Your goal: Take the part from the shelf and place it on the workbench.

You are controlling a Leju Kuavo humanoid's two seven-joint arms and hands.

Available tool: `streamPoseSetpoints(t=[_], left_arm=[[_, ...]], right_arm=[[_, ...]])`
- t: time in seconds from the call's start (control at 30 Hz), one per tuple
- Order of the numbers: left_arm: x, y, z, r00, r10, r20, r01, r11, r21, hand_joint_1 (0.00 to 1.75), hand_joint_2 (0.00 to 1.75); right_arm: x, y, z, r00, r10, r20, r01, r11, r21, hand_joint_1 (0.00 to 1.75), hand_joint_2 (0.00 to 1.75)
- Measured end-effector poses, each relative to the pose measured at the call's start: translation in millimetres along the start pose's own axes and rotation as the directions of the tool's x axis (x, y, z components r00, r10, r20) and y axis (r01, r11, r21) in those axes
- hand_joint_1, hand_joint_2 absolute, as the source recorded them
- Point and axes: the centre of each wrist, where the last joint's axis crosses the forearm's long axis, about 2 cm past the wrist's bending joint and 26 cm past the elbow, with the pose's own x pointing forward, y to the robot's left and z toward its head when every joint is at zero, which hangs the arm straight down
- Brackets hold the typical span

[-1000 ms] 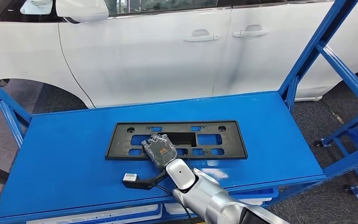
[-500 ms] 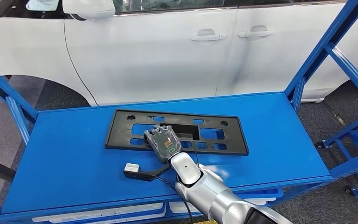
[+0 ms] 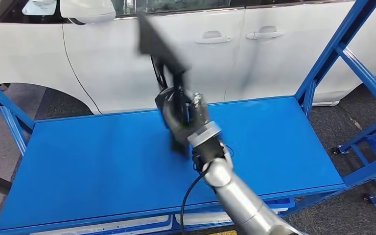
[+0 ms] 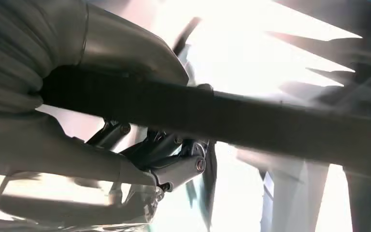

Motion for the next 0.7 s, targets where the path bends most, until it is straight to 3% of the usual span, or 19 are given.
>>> streamPoseSetpoints(t=[0.03,0.1,0.17,0.23,0.3,0.7], left_arm=[[0,-1,0,1.000,0.015,0.009,-0.015,1.000,-0.002,0.00,1.75],[0,-1,0,0.999,0.039,0.016,-0.039,0.999,-0.004,0.00,1.75],[-1,-1,1,0.999,0.046,0.020,-0.046,0.999,0.001,0.00,1.75],[-1,-1,1,0.999,0.038,0.015,-0.038,0.999,0.010,0.00,1.75],[-1,-1,1,0.999,0.036,-0.002,-0.036,0.999,0.024,0.00,1.75],[2,-2,-1,0.998,0.002,-0.063,0.002,0.998,0.070,0.00,1.75]], right_arm=[[10,-4,-2,0.977,-0.215,0.007,0.215,0.976,-0.047,1.75,1.75],[30,-9,0,0.856,-0.513,0.065,0.516,0.856,-0.037,1.75,1.75],[47,-13,1,0.762,-0.637,0.113,0.628,0.771,0.109,1.75,1.75],[59,-16,4,0.731,-0.671,0.122,0.631,0.733,0.254,1.75,1.75],[66,-17,9,0.727,-0.677,0.114,0.621,0.719,0.312,1.75,1.75],[78,-27,0,0.729,-0.675,0.108,0.602,0.709,0.368,1.75,1.75]])
